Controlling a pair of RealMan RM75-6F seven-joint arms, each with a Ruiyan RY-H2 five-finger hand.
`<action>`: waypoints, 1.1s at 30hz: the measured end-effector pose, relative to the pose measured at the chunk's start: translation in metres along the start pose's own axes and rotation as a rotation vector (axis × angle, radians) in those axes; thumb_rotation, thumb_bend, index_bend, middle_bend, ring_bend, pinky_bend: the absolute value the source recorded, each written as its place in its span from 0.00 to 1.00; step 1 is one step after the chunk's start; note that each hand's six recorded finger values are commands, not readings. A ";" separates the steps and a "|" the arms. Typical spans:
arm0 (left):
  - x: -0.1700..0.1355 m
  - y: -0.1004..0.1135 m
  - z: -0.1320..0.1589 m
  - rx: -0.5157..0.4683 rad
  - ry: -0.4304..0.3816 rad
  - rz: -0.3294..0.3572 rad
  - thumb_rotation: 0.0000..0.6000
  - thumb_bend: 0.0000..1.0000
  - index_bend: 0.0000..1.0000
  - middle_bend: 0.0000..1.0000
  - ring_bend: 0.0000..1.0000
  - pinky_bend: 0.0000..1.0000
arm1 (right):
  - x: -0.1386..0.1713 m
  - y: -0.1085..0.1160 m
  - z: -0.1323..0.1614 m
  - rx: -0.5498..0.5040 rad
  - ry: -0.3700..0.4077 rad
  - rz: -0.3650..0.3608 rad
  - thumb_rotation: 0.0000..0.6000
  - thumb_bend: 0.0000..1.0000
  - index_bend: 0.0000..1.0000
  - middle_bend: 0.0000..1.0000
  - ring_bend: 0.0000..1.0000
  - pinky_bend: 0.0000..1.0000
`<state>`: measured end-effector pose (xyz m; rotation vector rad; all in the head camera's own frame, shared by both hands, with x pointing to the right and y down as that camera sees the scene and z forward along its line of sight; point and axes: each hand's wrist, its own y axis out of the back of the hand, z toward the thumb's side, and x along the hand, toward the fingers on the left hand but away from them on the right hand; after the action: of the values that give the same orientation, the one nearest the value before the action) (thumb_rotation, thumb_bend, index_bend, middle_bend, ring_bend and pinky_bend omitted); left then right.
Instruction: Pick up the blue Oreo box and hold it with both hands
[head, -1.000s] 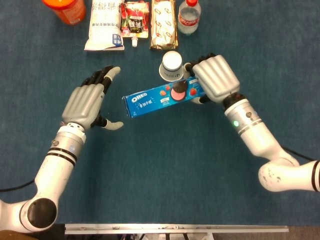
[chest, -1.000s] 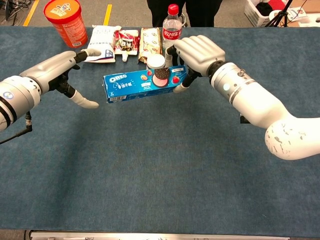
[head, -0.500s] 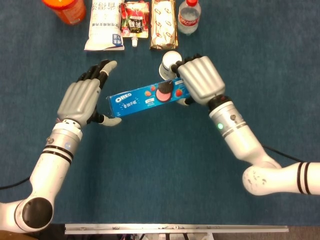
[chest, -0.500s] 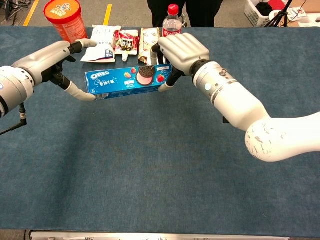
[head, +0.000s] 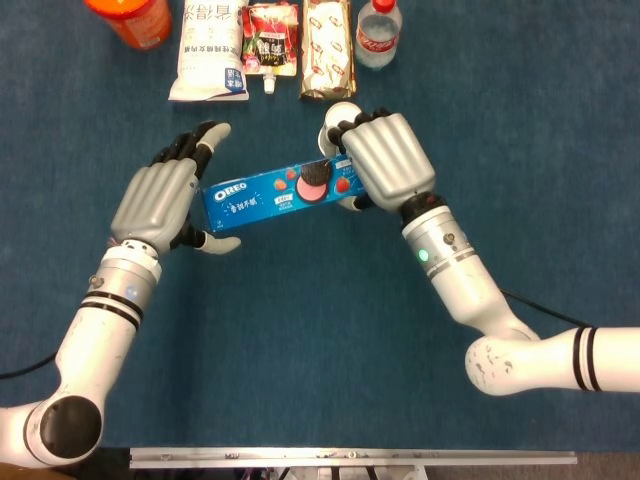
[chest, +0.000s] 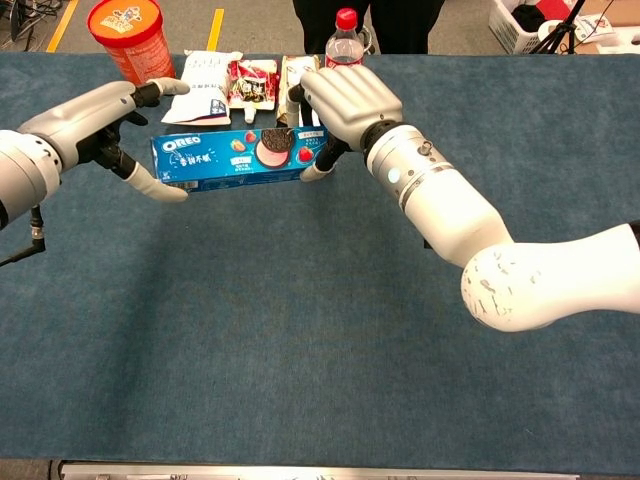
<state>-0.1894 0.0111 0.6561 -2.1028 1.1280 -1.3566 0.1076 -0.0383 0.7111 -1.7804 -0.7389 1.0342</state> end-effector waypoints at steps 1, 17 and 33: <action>0.000 -0.001 0.000 0.003 0.000 -0.002 1.00 0.08 0.00 0.00 0.00 0.11 | 0.000 0.000 0.000 -0.002 -0.002 -0.002 1.00 0.11 0.64 0.64 0.45 0.40; 0.004 -0.006 -0.001 0.004 0.020 0.042 1.00 0.08 0.07 0.03 0.05 0.18 | -0.002 -0.003 0.004 -0.008 -0.020 -0.009 1.00 0.11 0.64 0.64 0.45 0.40; 0.007 -0.010 -0.006 0.041 0.053 0.122 1.00 0.08 0.21 0.19 0.17 0.25 | -0.002 -0.010 0.009 -0.037 -0.040 0.011 1.00 0.11 0.64 0.64 0.45 0.41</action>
<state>-0.1891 0.0118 0.6694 -1.9462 1.2183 -1.3736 0.0985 -0.0323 0.7188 -1.8015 -0.7781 1.0728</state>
